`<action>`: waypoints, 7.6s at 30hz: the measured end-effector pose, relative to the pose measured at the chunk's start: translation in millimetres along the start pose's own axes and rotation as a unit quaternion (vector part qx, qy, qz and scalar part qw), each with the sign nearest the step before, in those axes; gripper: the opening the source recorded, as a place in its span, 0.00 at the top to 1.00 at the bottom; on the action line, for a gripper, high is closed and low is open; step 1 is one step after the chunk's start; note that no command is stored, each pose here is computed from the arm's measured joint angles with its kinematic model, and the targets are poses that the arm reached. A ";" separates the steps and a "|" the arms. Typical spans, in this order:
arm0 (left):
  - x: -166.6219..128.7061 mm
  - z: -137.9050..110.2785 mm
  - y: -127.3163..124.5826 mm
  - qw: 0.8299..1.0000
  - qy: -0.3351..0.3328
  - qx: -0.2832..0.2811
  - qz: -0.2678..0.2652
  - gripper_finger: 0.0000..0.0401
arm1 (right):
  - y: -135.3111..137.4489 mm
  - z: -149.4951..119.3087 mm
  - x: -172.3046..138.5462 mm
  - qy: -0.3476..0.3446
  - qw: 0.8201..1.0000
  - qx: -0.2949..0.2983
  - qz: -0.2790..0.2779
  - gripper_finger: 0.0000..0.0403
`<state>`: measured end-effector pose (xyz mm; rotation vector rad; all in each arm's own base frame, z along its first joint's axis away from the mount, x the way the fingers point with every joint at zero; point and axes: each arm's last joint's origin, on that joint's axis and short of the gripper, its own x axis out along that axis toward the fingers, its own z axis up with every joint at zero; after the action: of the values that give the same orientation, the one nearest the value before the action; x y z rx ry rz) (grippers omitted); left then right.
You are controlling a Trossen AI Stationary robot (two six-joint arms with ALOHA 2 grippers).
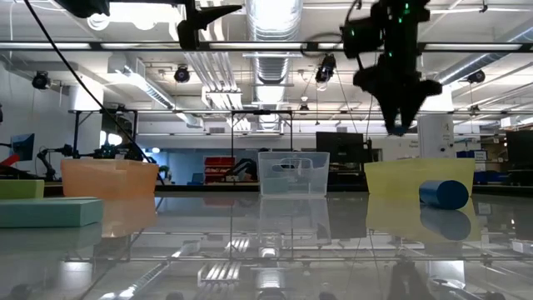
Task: Sort & place blocks by color
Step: Put the blue block into the yellow bin, then put the light green block into the orange bin
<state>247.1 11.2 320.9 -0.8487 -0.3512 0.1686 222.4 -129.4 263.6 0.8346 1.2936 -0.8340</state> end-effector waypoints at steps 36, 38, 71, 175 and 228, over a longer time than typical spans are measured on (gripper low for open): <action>-7.6 -25.6 27.0 0.977 0.150 -0.078 0.130 0.32 | -43.8 22.1 13.0 -0.002 0.995 0.056 0.082 0.41; -10.8 -31.9 30.5 0.965 0.200 -0.097 0.142 0.32 | -42.5 22.9 4.0 -0.009 0.994 0.047 0.099 0.41; -57.8 -64.3 -6.1 0.782 0.562 -0.113 0.244 0.32 | -14.5 -35.4 -70.4 -0.042 0.935 -0.124 0.330 0.41; -139.4 -172.5 11.6 0.713 0.567 0.292 0.291 0.32 | 13.0 -11.5 -74.1 -0.244 0.907 -0.117 0.322 0.41; -62.7 59.1 34.4 0.815 0.253 0.158 0.496 0.74 | 12.7 -11.2 -74.0 -0.238 0.912 -0.084 0.324 0.41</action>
<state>166.8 57.4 315.9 -0.6378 0.6531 0.9289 221.9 -109.7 336.8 0.7887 0.5797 -0.3456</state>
